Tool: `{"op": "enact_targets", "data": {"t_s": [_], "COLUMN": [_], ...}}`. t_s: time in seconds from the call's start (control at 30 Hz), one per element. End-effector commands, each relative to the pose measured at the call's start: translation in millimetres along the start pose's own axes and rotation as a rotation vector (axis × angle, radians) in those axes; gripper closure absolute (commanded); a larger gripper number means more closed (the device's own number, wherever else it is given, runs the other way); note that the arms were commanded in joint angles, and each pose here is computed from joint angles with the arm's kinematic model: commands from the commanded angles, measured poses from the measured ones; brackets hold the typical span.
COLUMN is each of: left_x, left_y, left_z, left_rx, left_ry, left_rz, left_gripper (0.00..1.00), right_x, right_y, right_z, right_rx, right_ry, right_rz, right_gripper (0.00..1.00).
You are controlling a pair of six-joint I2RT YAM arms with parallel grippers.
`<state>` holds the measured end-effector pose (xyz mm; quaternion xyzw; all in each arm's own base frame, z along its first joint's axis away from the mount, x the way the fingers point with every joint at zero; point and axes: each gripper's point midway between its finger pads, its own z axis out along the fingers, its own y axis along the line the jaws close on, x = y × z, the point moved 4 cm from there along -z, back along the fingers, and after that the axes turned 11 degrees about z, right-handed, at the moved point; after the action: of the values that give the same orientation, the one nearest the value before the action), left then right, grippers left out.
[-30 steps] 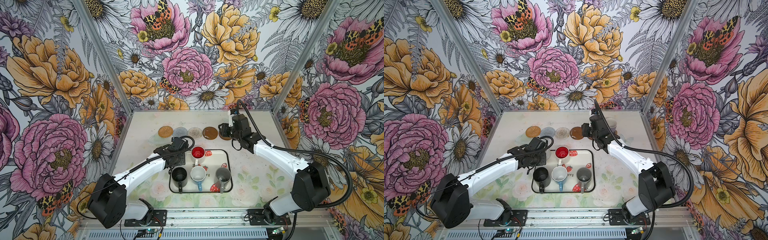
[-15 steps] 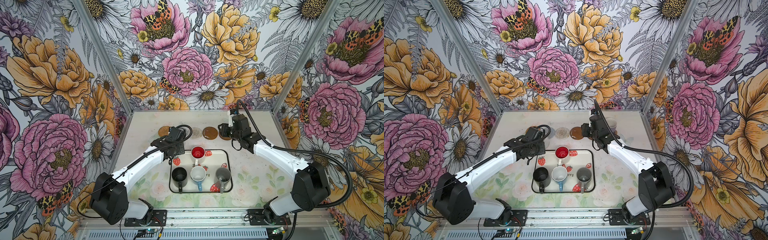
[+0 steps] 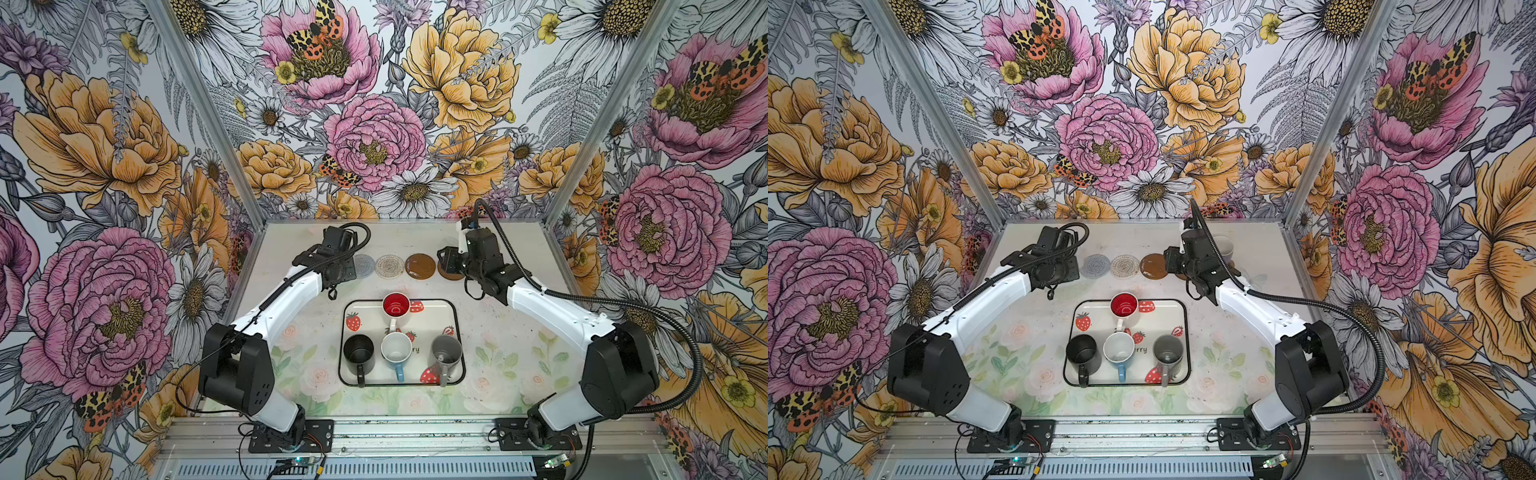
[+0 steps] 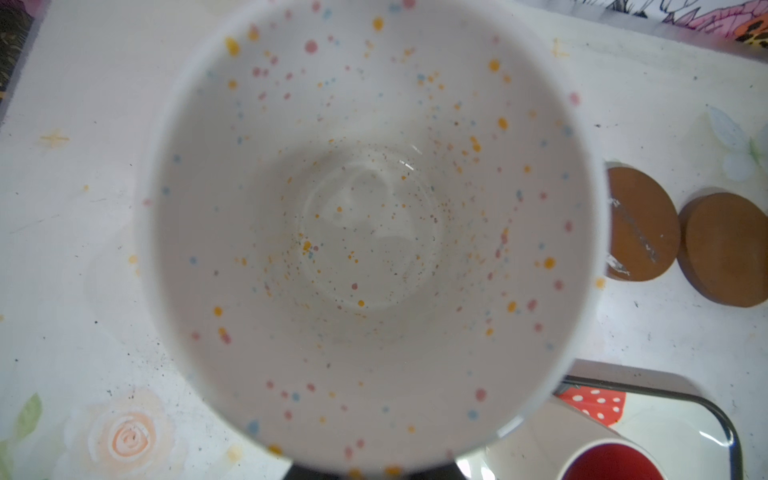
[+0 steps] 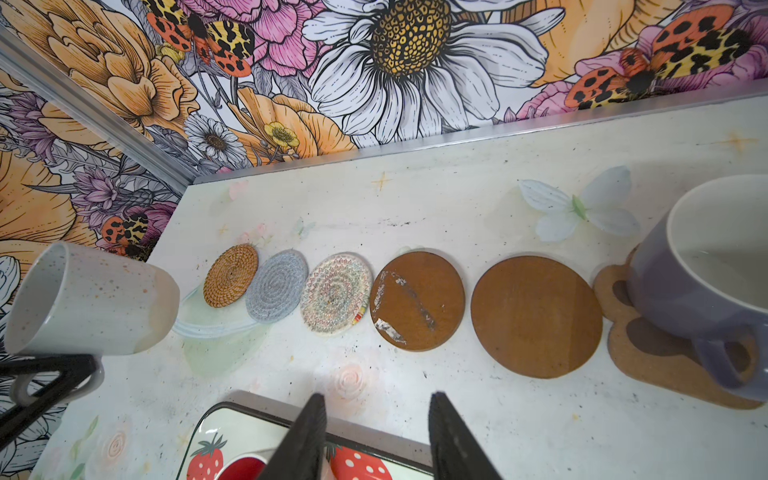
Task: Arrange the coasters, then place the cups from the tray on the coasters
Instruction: 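Lift the speckled mug with the left gripper toward the rattan coaster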
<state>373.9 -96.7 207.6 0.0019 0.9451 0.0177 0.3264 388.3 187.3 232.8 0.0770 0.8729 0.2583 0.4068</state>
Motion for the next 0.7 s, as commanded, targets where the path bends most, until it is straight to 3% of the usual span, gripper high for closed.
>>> {"op": "enact_targets", "data": {"t_s": [0.0, 0.67], "left_x": [-40, -48], "left_y": [5, 36], "left_z": [-9, 61], "left_rx": [0.020, 0.063], "left_ry": [-0.144, -0.076], "left_rz": [0.025, 0.043], "left_gripper": [1.00, 1.00], "right_x": [-11, -14], "right_y": [6, 5], "right_z": [3, 18], "right_rx": [-0.025, -0.027], "right_ry": [-0.017, 0.004], "right_rz": [0.012, 0.037], "right_gripper": [0.57, 0.59]}}
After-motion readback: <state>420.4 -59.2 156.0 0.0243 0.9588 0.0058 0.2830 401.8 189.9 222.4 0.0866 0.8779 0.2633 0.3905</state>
